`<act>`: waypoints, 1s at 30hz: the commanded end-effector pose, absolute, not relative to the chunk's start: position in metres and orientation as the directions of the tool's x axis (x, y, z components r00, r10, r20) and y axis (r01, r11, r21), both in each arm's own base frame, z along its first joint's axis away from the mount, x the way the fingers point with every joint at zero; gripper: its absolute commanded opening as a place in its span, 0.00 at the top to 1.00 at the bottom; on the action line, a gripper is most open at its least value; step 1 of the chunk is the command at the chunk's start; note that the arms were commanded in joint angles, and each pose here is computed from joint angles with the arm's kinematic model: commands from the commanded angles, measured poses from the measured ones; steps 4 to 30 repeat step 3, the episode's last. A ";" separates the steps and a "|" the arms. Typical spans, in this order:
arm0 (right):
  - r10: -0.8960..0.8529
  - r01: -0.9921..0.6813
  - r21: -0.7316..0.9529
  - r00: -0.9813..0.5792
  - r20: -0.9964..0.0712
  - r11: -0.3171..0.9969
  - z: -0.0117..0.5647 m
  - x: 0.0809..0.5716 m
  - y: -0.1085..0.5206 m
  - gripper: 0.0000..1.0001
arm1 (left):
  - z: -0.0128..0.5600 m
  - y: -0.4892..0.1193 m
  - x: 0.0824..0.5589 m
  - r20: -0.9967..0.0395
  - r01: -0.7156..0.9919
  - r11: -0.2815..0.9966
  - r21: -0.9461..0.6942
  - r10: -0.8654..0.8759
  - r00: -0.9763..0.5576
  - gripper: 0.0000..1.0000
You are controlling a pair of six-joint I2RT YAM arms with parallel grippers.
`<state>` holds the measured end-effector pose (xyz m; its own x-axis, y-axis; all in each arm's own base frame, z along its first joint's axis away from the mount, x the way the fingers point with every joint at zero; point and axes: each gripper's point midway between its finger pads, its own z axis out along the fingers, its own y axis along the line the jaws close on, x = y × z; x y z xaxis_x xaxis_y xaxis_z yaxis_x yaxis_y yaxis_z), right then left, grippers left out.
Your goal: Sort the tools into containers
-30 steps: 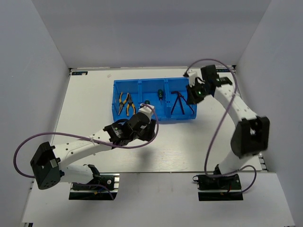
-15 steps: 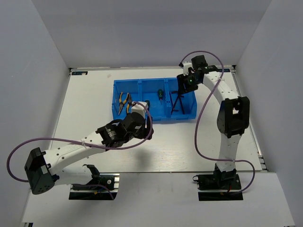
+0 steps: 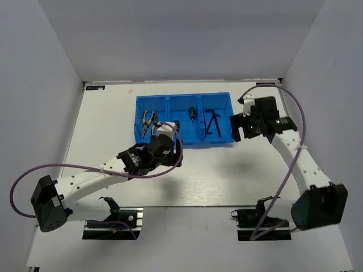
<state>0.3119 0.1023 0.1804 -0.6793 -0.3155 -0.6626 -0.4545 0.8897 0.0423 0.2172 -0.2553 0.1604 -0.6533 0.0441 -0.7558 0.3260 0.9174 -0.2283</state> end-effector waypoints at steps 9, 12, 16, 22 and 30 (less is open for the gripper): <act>-0.326 -0.420 -0.039 -0.639 -0.696 0.907 0.170 0.282 0.080 0.10 | 0.180 -0.257 0.227 -0.780 0.310 0.922 -0.230 0.016 -0.625 0.16; -0.326 -0.420 -0.039 -0.639 -0.696 0.907 0.170 0.282 0.080 0.10 | 0.180 -0.257 0.227 -0.780 0.310 0.922 -0.230 0.016 -0.625 0.16; -0.326 -0.420 -0.039 -0.639 -0.696 0.907 0.170 0.282 0.080 0.10 | 0.180 -0.257 0.227 -0.780 0.310 0.922 -0.230 0.016 -0.625 0.16; -0.326 -0.420 -0.039 -0.639 -0.696 0.907 0.170 0.282 0.080 0.10 | 0.180 -0.257 0.227 -0.780 0.310 0.922 -0.230 0.016 -0.625 0.16; -0.326 -0.420 -0.039 -0.639 -0.696 0.907 0.170 0.282 0.080 0.10 | 0.180 -0.257 0.227 -0.780 0.310 0.922 -0.230 0.016 -0.625 0.16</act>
